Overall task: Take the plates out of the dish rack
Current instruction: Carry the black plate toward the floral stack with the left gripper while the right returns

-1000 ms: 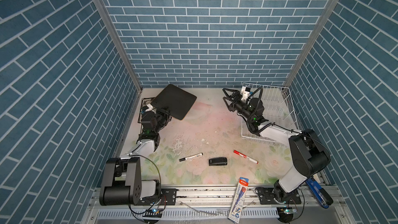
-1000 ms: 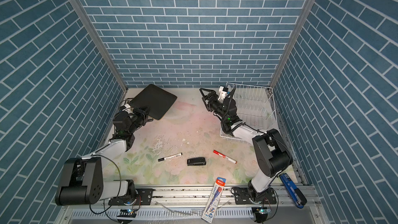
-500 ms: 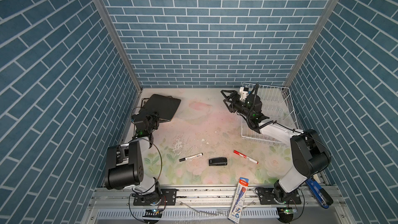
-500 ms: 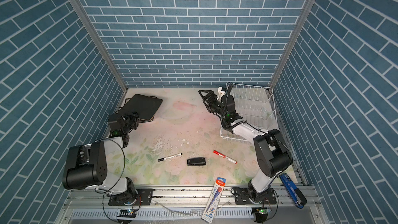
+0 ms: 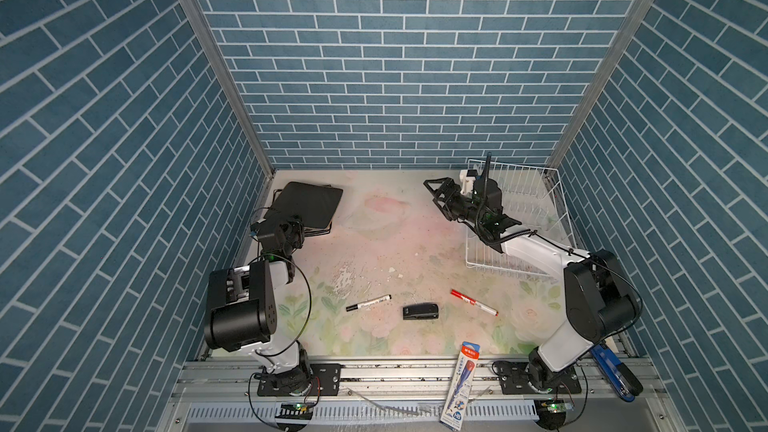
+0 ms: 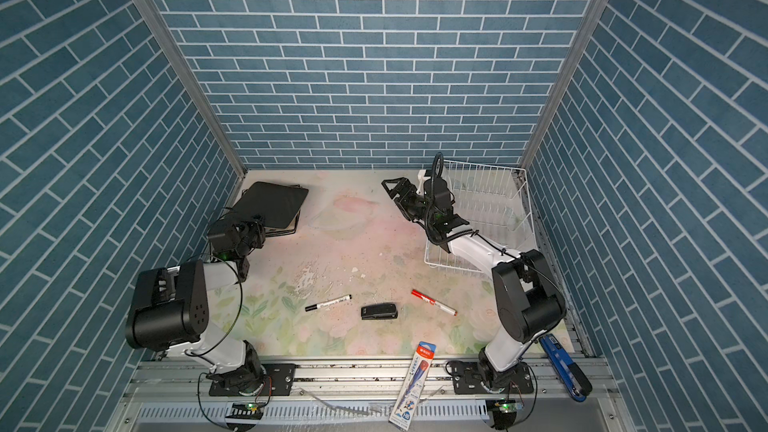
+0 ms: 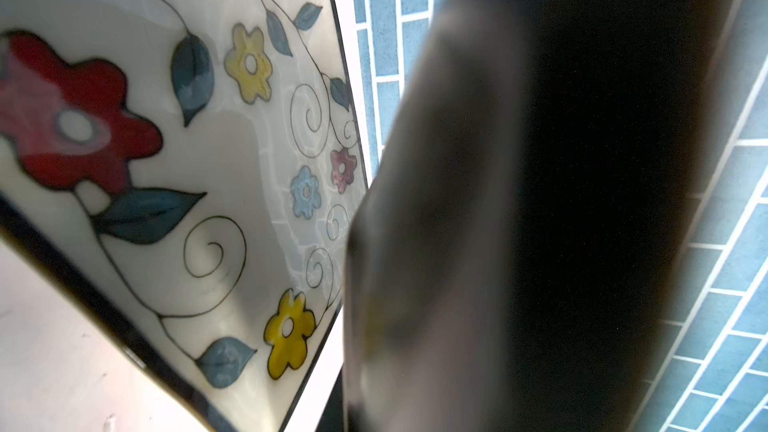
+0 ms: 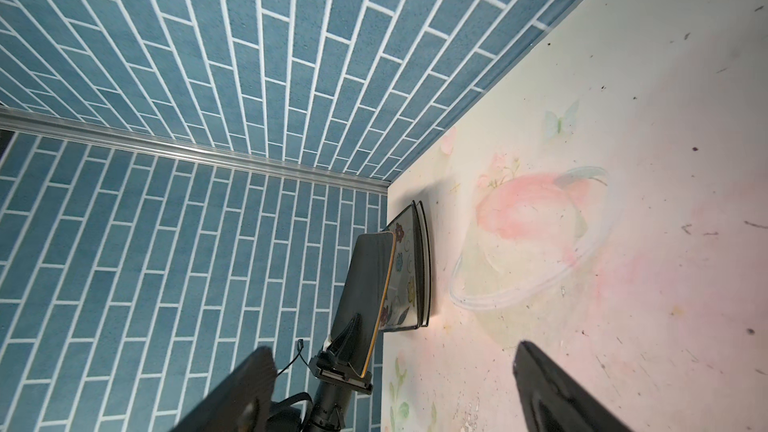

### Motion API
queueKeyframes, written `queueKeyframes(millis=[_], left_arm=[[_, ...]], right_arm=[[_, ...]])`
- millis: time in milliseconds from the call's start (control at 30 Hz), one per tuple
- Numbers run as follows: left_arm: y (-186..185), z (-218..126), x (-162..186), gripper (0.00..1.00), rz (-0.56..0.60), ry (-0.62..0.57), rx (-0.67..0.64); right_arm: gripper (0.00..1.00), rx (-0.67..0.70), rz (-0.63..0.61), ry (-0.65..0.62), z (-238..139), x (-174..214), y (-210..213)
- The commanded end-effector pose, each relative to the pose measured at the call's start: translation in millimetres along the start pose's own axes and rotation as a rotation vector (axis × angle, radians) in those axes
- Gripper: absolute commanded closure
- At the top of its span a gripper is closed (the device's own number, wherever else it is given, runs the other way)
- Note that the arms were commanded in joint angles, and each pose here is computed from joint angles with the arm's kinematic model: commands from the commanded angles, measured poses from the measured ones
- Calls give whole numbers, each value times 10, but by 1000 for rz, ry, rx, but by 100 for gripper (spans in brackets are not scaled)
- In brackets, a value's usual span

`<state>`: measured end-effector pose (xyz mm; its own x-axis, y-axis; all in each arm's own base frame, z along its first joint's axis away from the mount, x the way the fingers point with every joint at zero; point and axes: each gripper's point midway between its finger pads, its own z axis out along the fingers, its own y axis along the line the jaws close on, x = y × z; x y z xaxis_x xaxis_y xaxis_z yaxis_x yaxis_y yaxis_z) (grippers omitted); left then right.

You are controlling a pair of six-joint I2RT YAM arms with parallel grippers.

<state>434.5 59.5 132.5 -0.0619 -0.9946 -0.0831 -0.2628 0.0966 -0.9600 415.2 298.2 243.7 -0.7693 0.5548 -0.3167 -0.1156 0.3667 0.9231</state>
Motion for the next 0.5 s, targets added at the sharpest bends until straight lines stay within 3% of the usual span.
queueKeyframes(millis=[0, 467], left_arm=[[-807, -68, -218, 100, 59, -85, 261], [-796, 13, -319, 100, 57, -124, 255]], right_arm=[[9, -7, -96, -13, -82, -52, 267], [10, 15, -105, 44, 18, 80, 220]])
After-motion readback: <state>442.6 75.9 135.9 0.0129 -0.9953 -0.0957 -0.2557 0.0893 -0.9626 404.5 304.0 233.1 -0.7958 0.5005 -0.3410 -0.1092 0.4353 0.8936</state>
